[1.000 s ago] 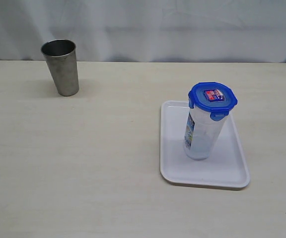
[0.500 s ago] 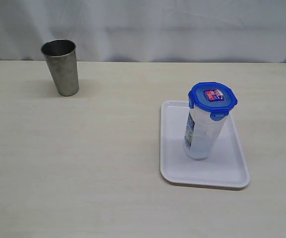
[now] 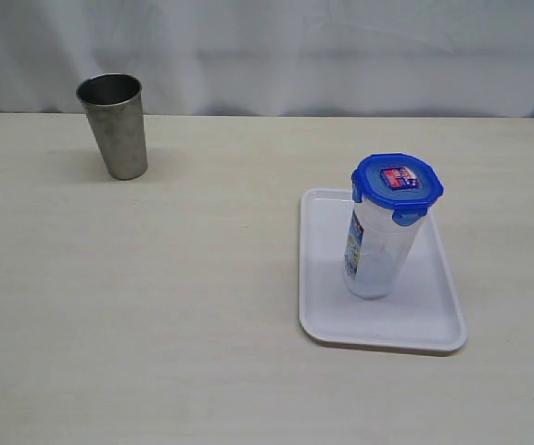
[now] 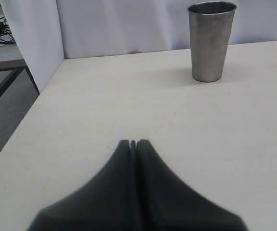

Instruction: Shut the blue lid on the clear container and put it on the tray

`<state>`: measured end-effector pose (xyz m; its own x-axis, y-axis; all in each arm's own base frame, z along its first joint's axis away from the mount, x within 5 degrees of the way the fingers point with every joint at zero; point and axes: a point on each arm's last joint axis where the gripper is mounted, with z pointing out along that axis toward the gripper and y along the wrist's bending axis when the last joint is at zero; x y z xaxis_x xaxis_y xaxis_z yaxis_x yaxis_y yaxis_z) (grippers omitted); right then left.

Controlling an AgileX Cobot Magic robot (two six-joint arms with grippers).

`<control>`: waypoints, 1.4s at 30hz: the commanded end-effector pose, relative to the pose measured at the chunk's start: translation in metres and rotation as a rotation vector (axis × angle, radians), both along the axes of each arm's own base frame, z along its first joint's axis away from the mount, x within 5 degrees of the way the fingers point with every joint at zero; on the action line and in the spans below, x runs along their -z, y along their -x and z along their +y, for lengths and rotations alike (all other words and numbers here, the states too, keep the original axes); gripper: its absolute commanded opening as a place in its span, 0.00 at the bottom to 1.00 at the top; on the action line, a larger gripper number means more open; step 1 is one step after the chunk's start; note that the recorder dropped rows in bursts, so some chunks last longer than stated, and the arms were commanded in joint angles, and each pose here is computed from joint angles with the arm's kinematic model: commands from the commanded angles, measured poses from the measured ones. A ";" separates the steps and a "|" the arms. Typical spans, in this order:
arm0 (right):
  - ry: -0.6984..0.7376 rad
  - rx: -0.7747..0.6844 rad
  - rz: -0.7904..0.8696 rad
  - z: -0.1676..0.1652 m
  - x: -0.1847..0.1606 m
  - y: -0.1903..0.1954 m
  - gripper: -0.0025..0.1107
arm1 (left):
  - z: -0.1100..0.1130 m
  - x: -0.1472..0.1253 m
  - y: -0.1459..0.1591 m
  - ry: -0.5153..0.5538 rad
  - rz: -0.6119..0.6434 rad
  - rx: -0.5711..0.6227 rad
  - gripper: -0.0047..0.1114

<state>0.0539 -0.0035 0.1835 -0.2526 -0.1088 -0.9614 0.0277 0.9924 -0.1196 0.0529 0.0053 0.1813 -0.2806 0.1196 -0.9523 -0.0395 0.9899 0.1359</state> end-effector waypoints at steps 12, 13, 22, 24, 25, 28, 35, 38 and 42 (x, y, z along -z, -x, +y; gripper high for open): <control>-0.003 0.008 0.001 0.000 0.001 0.000 0.06 | 0.001 0.001 0.000 -0.040 0.003 0.000 0.04; -0.003 0.008 0.001 0.000 0.001 0.000 0.06 | 0.001 0.001 0.000 -0.049 0.004 -0.001 0.04; -0.003 0.008 0.001 0.000 0.001 0.000 0.06 | 0.002 0.001 0.000 -0.056 0.004 -0.001 0.04; -0.003 0.008 0.001 0.000 0.001 0.000 0.06 | 0.002 0.001 0.000 -0.056 0.004 -0.001 0.04; -0.003 0.008 0.001 0.000 0.001 0.000 0.06 | 0.002 0.001 0.000 -0.056 0.004 -0.001 0.04; -0.003 0.008 0.001 0.000 0.001 0.000 0.06 | 0.002 0.001 0.000 -0.056 0.004 -0.001 0.04; -0.003 0.008 0.001 0.000 0.001 0.000 0.06 | 0.002 0.001 0.000 -0.056 0.002 -0.001 0.04; -0.003 0.008 0.001 0.000 0.001 0.000 0.06 | 0.002 0.001 0.000 -0.056 0.002 -0.001 0.04; -0.003 0.008 0.001 0.000 0.001 0.000 0.06 | 0.002 0.001 0.000 -0.056 0.002 -0.001 0.04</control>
